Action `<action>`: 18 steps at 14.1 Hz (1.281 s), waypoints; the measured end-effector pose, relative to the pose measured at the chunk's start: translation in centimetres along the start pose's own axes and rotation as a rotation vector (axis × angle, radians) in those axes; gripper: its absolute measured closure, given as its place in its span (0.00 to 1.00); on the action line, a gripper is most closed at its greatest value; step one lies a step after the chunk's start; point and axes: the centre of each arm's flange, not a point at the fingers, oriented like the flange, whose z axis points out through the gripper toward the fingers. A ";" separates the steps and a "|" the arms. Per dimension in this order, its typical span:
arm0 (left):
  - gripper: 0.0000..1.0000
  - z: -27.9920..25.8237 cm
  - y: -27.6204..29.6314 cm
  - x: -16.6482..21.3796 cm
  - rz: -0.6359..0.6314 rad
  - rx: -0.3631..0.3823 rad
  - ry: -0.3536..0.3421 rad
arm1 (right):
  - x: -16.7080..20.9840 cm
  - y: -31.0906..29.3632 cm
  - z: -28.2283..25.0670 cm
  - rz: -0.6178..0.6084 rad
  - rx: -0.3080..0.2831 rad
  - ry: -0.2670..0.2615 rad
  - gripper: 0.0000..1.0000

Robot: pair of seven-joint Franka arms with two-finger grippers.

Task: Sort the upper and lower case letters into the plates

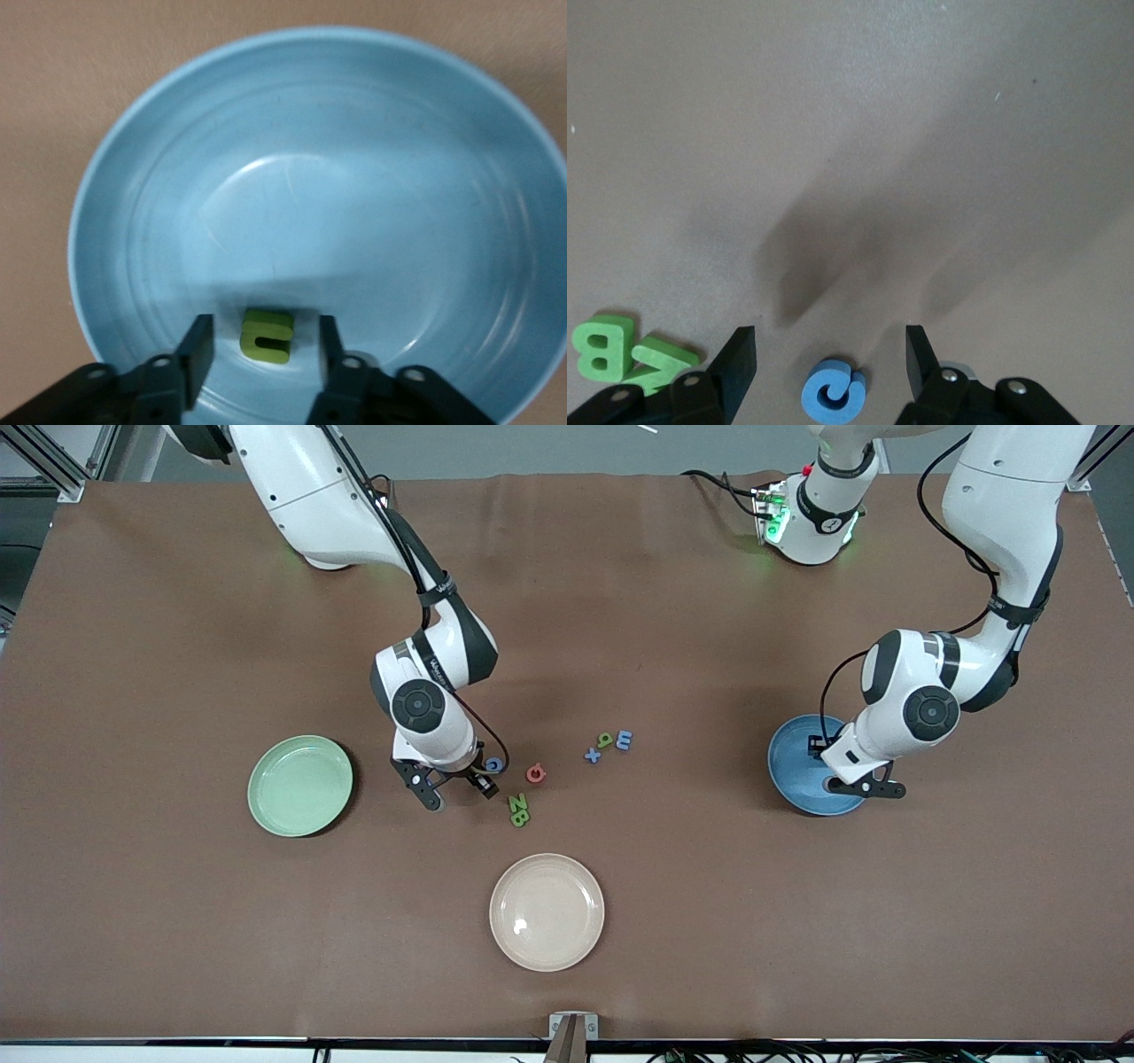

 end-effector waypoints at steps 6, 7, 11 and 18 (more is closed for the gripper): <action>0.00 -8.5 9.2 2.3 -0.012 -0.022 0.094 | -1.4 -0.2 0.8 0.002 -0.010 0.007 0.39; 0.00 -9.2 11.4 2.3 -0.033 -0.029 0.102 | -1.6 -0.3 0.8 0.003 -0.010 0.007 0.40; 0.00 -9.0 20.1 1.3 -0.121 -0.044 0.104 | -2.9 -0.4 0.9 0.008 -0.011 0.007 0.44; 0.00 -7.7 30.0 0.8 -0.789 -0.106 0.073 | -3.4 -0.5 0.9 -0.012 -0.015 0.024 0.55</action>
